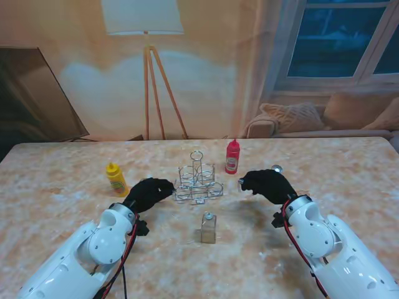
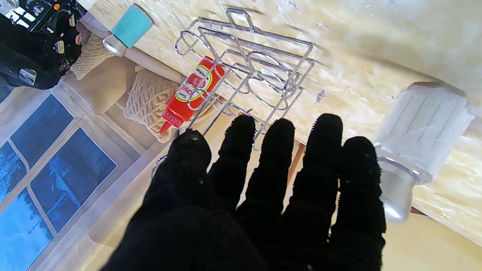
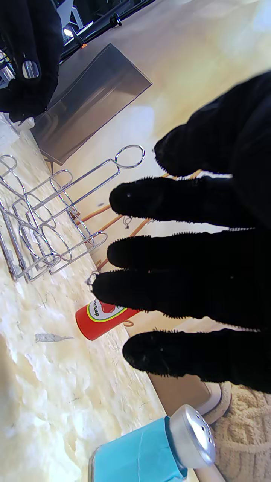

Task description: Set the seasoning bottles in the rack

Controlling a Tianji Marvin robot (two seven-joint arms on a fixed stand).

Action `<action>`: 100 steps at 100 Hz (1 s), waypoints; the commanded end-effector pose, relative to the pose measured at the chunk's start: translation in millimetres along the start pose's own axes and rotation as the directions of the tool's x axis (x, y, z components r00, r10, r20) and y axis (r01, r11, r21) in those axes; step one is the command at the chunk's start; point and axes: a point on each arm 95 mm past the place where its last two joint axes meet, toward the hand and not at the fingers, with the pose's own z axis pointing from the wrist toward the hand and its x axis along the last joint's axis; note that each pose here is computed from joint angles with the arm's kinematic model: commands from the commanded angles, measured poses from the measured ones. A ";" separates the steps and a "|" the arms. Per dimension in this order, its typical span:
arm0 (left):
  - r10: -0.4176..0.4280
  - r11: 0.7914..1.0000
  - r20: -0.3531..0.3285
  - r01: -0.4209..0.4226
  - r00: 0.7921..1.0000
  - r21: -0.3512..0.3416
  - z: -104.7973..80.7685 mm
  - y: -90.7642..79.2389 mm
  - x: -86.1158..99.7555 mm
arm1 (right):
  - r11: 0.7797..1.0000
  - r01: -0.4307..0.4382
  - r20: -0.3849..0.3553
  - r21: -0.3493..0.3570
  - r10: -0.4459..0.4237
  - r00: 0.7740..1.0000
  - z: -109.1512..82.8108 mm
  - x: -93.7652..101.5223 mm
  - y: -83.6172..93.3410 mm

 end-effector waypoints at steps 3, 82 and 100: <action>-0.002 1.000 -0.004 0.002 1.000 -0.018 0.2 2.6 1.3 | 1.000 -0.005 0.000 0.018 0.005 1.000 -1.6 1.1 -5.3; 0.003 1.000 -0.036 -0.003 0.999 -0.016 -5.7 -7.4 13.8 | 1.000 -0.013 0.002 0.027 0.013 1.000 -0.6 2.2 -6.5; 0.051 0.998 -0.068 -0.053 0.996 -0.025 -10.6 -20.0 15.9 | 1.000 -0.016 -0.001 0.023 0.016 1.000 -1.4 2.3 -6.5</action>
